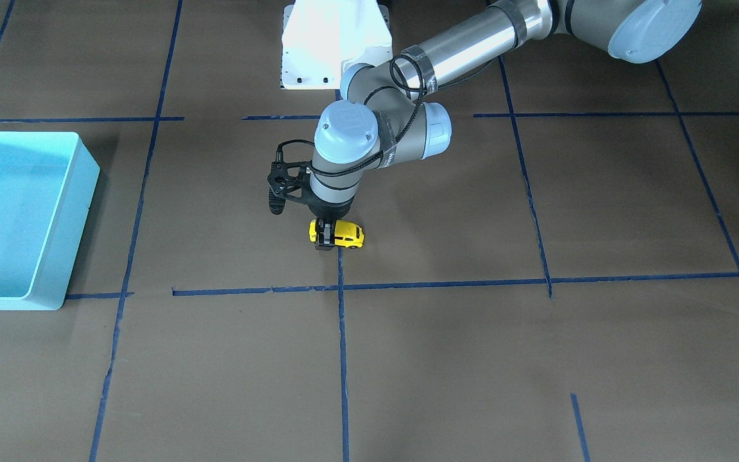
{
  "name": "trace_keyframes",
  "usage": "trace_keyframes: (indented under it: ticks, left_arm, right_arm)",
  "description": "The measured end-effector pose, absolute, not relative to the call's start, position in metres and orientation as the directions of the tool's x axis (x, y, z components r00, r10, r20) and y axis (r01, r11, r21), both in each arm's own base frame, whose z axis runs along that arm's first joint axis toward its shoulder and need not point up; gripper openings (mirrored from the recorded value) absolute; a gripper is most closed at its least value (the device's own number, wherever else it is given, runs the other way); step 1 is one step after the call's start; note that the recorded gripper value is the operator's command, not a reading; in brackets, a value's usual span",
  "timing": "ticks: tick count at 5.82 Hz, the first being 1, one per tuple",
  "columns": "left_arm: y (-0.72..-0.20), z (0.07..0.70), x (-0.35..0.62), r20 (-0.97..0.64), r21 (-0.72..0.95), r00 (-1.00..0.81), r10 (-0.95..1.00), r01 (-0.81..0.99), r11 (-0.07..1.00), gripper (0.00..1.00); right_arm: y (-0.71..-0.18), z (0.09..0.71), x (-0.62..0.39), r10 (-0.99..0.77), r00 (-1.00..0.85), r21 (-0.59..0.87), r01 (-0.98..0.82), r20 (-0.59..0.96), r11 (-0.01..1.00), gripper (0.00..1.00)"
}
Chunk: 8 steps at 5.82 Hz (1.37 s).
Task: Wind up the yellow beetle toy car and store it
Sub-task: 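Drag the car backward along the table with the left gripper to wind it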
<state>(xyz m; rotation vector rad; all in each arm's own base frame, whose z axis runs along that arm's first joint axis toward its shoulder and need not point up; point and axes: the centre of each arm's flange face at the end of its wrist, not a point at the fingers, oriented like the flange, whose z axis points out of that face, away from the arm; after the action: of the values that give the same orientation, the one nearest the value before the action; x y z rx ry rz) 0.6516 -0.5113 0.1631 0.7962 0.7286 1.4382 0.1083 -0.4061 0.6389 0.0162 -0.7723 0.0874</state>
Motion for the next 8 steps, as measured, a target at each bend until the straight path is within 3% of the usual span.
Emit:
trace_keyframes:
  ticks: [8]
  left_arm:
    - [-0.522,0.207,0.627,0.032,0.826,0.036,0.999,-0.563,-0.007,0.0]
  right_arm:
    - [-0.405,0.639,0.11,0.077,0.712,-0.018,-0.09,0.698,0.996,1.0]
